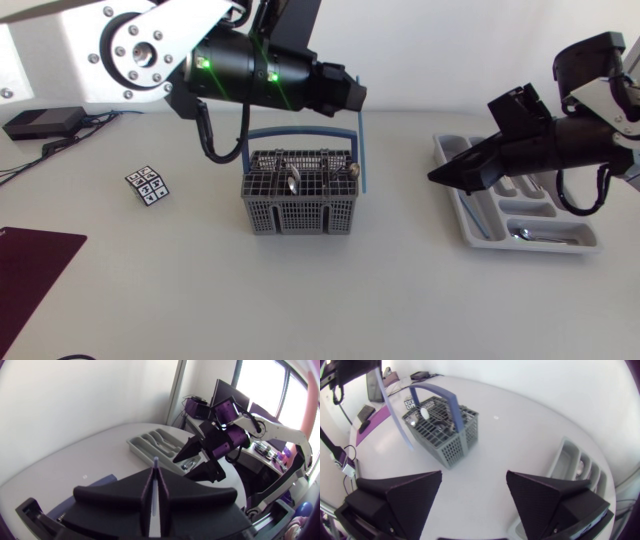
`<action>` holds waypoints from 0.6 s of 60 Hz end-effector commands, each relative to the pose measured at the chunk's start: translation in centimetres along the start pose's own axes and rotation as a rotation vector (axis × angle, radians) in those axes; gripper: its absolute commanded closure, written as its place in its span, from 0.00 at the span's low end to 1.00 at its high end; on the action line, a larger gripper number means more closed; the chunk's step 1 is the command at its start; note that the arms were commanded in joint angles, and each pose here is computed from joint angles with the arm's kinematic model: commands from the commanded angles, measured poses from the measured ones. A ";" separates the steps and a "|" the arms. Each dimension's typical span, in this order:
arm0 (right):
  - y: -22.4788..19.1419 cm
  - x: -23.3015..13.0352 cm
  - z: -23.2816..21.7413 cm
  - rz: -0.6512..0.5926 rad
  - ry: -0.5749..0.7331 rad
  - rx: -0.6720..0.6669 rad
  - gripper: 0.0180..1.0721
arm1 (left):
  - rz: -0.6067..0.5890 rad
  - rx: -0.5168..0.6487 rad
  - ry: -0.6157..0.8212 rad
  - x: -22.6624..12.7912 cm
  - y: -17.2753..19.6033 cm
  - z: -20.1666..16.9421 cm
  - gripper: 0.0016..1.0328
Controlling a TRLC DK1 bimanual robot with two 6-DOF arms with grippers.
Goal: Transfer all utensils from the basket to the drawer tray.
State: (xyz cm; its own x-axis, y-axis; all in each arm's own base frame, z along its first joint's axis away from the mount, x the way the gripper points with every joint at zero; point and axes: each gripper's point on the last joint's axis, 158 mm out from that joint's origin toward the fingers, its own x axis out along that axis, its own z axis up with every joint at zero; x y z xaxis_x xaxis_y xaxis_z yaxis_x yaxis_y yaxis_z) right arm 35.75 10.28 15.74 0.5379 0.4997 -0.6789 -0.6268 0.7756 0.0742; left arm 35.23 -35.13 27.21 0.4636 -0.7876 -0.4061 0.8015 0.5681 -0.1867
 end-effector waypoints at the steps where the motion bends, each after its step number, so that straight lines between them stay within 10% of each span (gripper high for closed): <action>1: 3.1 0.1 -0.2 0.062 0.004 -0.021 0.12 | -0.041 -0.067 0.020 0.3 -0.2 0.0 0.96; 20: 10.4 0.6 0.8 0.240 -0.011 -0.093 0.13 | -0.164 -0.166 0.108 1.2 -1.8 -3.3 0.96; 36: 12.8 1.3 0.8 0.300 -0.002 -0.102 0.38 | -0.193 -0.192 0.142 1.9 -2.1 -4.7 0.96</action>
State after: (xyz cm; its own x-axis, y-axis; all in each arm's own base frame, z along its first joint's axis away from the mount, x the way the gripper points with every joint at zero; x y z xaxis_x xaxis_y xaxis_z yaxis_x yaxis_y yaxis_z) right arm 29.51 20.84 17.62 0.3506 0.6984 -0.6239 -0.8220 0.5488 0.1524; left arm 32.71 -36.75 24.38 0.2664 -0.8578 -0.4395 0.8042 0.4492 -0.3893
